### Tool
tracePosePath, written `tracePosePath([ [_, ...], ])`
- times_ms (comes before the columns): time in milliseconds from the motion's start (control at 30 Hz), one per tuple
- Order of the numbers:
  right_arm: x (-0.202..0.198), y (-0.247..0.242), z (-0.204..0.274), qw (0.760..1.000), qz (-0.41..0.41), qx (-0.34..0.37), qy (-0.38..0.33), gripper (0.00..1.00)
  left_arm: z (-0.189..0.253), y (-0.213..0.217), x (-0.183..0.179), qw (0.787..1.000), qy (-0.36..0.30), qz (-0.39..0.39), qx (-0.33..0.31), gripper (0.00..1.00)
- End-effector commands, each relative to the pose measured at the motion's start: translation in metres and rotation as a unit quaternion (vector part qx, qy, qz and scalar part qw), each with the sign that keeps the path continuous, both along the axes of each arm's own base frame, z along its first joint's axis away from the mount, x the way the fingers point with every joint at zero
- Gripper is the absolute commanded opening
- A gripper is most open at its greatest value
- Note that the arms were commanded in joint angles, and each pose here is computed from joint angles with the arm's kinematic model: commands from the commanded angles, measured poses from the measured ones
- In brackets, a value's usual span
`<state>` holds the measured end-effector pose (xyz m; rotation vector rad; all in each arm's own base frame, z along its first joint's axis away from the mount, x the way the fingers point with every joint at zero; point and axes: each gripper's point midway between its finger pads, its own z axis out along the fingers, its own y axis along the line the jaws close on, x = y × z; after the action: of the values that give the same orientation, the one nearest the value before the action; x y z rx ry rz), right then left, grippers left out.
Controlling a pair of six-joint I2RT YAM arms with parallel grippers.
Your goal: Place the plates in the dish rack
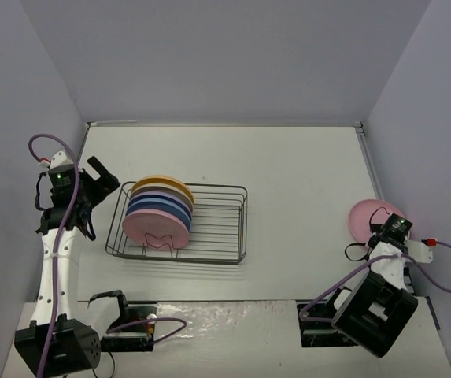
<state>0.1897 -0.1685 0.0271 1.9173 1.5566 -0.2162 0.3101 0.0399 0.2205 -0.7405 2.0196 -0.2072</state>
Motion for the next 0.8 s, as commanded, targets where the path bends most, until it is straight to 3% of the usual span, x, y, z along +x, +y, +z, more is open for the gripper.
tracePosePath([
  [0,0.026,-0.009,-0.001,0.999,0.027,-0.009,-0.032,0.92,0.04,0.005,0.01,0.998,-0.057,0.003,0.02,0.97],
  [200,0.027,-0.012,-0.011,0.999,0.03,-0.006,-0.02,0.76,0.042,0.007,0.009,0.998,-0.058,0.008,0.023,0.97],
  [400,0.025,-0.011,-0.019,1.0,0.024,-0.001,-0.013,0.48,0.039,0.012,0.006,0.998,-0.051,0.019,0.03,0.97],
  [533,0.02,-0.011,-0.025,1.0,0.024,0.001,0.003,0.37,0.036,0.015,0.005,0.998,-0.046,0.029,0.032,0.97],
  [700,0.017,-0.011,-0.029,1.0,0.022,0.002,0.012,0.08,0.039,0.017,0.003,0.998,-0.048,0.033,0.035,0.97],
  [767,0.018,-0.012,-0.026,1.0,0.026,-0.001,0.009,0.02,0.041,0.018,0.002,0.997,-0.051,0.034,0.035,0.97],
])
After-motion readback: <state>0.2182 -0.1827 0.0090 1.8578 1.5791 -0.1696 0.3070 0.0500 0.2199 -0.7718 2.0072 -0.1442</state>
